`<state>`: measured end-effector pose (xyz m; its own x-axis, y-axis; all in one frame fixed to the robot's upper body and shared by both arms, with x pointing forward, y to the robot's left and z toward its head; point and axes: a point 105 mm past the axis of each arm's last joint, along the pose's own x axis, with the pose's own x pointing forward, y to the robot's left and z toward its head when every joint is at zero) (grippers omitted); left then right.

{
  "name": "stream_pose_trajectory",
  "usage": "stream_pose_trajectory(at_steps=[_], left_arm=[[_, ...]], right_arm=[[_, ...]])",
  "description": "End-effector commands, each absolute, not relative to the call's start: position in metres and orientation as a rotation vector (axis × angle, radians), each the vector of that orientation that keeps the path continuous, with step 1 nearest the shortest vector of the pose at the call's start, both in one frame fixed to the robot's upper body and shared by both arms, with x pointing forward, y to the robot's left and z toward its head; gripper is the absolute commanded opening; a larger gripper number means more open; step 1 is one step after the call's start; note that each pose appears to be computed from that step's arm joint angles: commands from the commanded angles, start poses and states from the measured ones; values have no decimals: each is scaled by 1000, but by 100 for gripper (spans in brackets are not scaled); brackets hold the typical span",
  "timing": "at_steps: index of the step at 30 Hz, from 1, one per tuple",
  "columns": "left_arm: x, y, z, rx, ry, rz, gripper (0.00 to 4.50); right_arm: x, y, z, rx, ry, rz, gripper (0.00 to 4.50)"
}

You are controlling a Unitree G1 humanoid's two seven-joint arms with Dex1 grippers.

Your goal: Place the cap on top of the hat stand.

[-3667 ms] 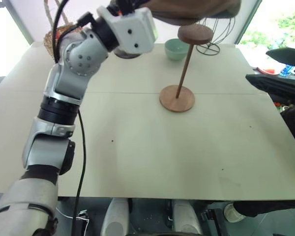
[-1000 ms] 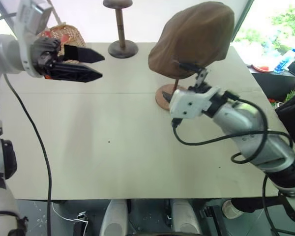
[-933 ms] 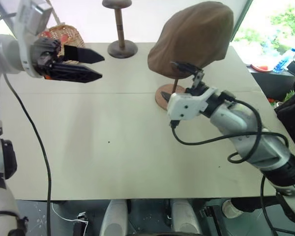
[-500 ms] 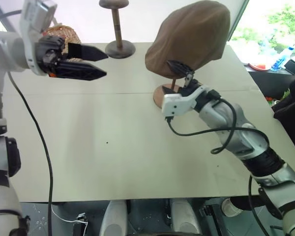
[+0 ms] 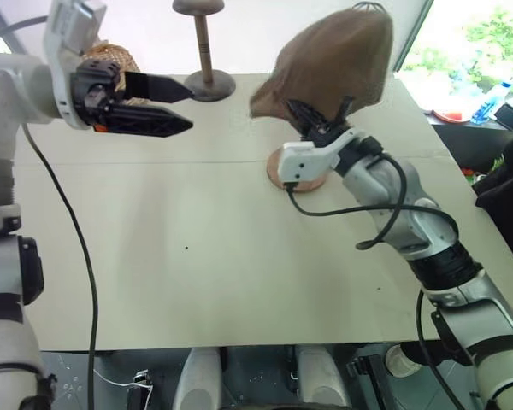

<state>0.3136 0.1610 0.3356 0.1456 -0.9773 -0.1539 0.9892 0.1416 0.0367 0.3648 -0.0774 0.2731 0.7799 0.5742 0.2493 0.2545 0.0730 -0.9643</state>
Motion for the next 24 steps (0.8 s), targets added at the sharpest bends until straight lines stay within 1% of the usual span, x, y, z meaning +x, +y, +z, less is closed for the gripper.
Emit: stream_pose_trajectory(at_steps=[1, 4, 9, 11, 15, 18, 24], left_arm=[[310, 165, 347, 167, 36, -1411, 450], [311, 165, 346, 168, 35, -1407, 450], [312, 165, 347, 166, 25, -1397, 450], [312, 166, 347, 164, 22, -1394, 450], [312, 166, 347, 165, 18, -1385, 450], [311, 167, 349, 166, 11, -1376, 450], [310, 169, 352, 172, -2, -1353, 450]], right_arm=[[347, -82, 314, -1483, -827, 189, 26], [339, -85, 329, -1464, -880, 171, 26], [320, -92, 359, -1333, -1008, 178, 26], [320, -99, 367, -1244, -1021, 197, 26], [322, -110, 378, -1152, -1059, 267, 26], [320, -113, 377, -1147, -1120, 367, 26], [323, -123, 358, -1152, -1136, 493, 26]])
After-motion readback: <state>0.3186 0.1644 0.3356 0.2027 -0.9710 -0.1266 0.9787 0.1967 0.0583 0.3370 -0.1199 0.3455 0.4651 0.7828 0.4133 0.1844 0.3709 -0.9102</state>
